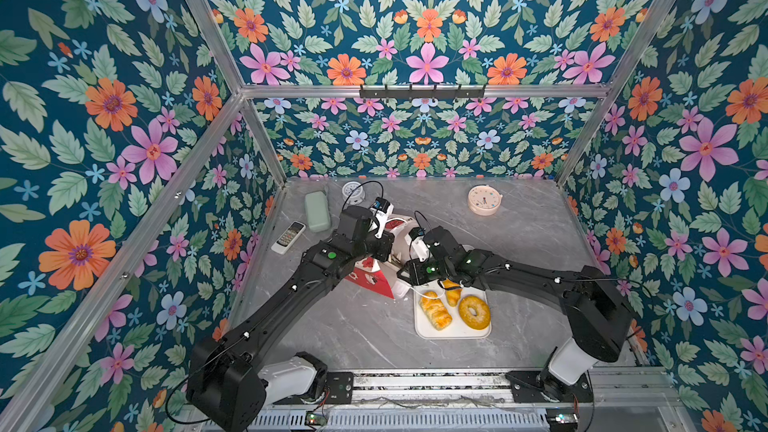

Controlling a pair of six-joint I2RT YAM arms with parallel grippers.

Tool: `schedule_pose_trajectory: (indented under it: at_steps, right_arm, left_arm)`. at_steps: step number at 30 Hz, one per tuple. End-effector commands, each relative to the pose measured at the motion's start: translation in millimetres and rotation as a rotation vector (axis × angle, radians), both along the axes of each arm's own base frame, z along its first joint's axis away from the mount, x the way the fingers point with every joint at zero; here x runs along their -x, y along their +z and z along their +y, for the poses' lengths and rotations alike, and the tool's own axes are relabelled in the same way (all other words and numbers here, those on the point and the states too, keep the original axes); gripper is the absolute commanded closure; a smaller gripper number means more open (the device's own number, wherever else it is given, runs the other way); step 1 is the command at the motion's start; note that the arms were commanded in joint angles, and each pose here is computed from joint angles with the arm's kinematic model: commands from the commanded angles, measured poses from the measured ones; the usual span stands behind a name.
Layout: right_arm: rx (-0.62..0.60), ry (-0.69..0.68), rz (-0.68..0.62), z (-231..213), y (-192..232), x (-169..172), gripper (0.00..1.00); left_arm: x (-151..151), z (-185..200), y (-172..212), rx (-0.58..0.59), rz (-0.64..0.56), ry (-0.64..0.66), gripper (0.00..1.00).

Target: Take the fake bread out of the paper bag

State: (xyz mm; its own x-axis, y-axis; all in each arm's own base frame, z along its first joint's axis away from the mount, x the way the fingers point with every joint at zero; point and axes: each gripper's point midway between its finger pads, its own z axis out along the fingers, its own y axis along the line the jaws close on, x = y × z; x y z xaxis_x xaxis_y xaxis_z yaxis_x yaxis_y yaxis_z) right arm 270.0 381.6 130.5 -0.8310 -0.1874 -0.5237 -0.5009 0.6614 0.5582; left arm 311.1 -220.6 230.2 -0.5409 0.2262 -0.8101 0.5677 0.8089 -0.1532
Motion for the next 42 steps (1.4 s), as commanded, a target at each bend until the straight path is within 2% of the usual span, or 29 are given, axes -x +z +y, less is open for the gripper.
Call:
schedule_pose_trajectory:
  at_steps: [1,11,18,24,27,42]
  right_arm:
    - [-0.034,0.010,-0.011,10,4,-5,0.58]
    - [-0.019,0.012,0.039,21,-16,-11,0.59]
    - [-0.038,0.024,0.085,29,-24,-9,0.63]
    - [-0.045,0.028,0.088,32,-22,-10,0.72]
    - [-0.045,0.028,0.083,32,-20,-10,0.82]
    - [0.009,-0.019,0.009,-1,-2,-3,0.96]
  left_arm:
    - [-1,-5,9,0.026,-0.034,-0.018,1.00]
    - [-1,-13,12,0.041,-0.047,-0.037,1.00]
    - [-1,-13,16,0.044,-0.062,-0.032,1.00]
    - [-1,-11,16,0.043,-0.065,-0.024,1.00]
    - [-2,-10,14,0.039,-0.064,-0.018,1.00]
    - [-5,-4,18,0.035,-0.092,0.020,1.00]
